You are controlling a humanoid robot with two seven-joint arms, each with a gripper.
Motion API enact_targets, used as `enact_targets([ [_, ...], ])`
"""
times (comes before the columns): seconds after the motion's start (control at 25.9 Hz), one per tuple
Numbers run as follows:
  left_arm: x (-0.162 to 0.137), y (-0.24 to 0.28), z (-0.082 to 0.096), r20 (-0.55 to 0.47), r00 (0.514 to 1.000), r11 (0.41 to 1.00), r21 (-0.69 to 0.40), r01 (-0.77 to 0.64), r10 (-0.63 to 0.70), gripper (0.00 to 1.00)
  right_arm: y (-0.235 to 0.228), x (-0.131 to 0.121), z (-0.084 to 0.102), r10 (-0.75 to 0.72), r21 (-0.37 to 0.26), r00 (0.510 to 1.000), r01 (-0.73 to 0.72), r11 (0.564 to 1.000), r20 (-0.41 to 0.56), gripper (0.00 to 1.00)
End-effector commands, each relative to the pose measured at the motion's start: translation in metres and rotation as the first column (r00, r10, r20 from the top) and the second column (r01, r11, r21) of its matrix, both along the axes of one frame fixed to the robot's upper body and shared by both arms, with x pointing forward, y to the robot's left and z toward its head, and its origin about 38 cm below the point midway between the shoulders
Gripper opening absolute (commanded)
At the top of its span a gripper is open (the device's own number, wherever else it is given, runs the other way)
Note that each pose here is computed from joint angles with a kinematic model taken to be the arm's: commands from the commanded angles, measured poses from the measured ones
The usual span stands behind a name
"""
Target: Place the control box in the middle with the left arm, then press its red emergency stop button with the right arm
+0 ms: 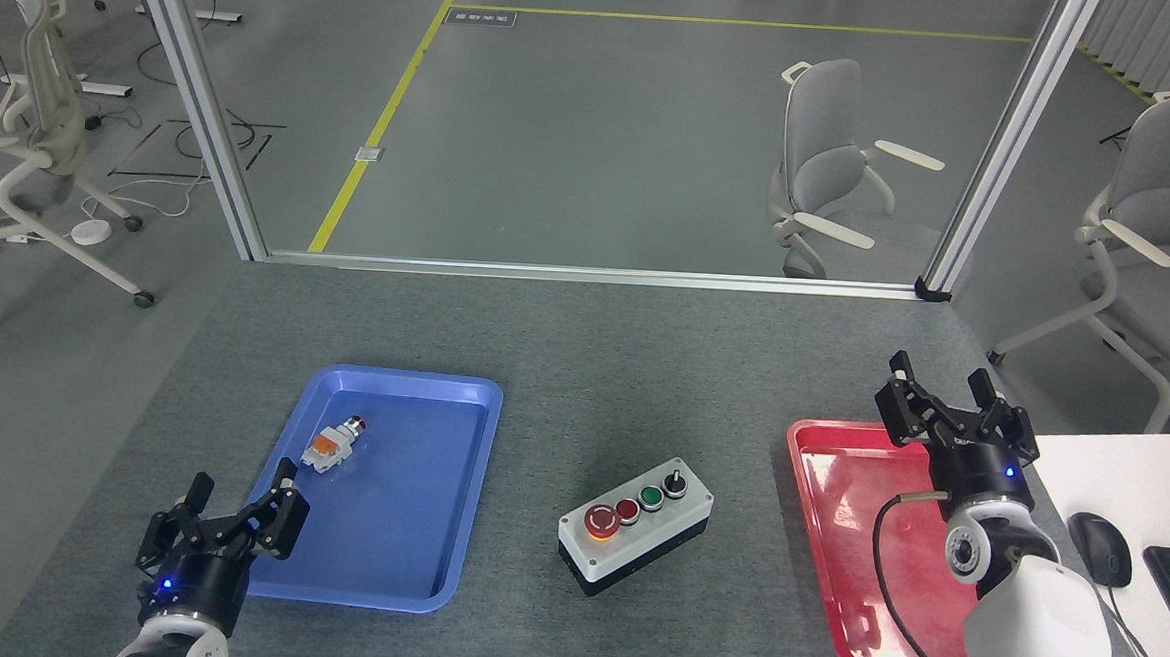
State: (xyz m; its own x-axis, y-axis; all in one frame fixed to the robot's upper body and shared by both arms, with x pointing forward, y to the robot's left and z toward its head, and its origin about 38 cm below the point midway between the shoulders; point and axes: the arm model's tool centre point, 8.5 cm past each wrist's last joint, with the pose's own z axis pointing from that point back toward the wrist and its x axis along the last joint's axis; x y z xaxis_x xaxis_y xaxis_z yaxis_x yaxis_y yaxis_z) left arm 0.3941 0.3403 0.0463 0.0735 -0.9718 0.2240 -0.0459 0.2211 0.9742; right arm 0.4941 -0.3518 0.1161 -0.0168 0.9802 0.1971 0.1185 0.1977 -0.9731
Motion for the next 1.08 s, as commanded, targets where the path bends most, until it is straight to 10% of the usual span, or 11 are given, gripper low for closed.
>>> enact_targets([
  [0.0,0.0,0.0,0.0,0.0,1.0,1.0,0.0,0.0,0.0,0.99,0.002,-0.003,-0.006,-0.006,-0.111,0.999,0.002,0.994,-0.033,0.98],
  [0.73,0.0,0.0,0.0,0.0,1.0,1.0,0.0,0.0,0.0,0.99,0.038,-0.126,-0.044,-0.03,-0.188,0.994,0.01,0.982,-0.103,0.98],
  [1.04,0.0,0.0,0.0,0.0,1.0,1.0,0.0,0.0,0.0,0.99,0.027,-0.126,-0.041,-0.078,-0.186,0.993,0.06,0.981,-0.093,0.98],
])
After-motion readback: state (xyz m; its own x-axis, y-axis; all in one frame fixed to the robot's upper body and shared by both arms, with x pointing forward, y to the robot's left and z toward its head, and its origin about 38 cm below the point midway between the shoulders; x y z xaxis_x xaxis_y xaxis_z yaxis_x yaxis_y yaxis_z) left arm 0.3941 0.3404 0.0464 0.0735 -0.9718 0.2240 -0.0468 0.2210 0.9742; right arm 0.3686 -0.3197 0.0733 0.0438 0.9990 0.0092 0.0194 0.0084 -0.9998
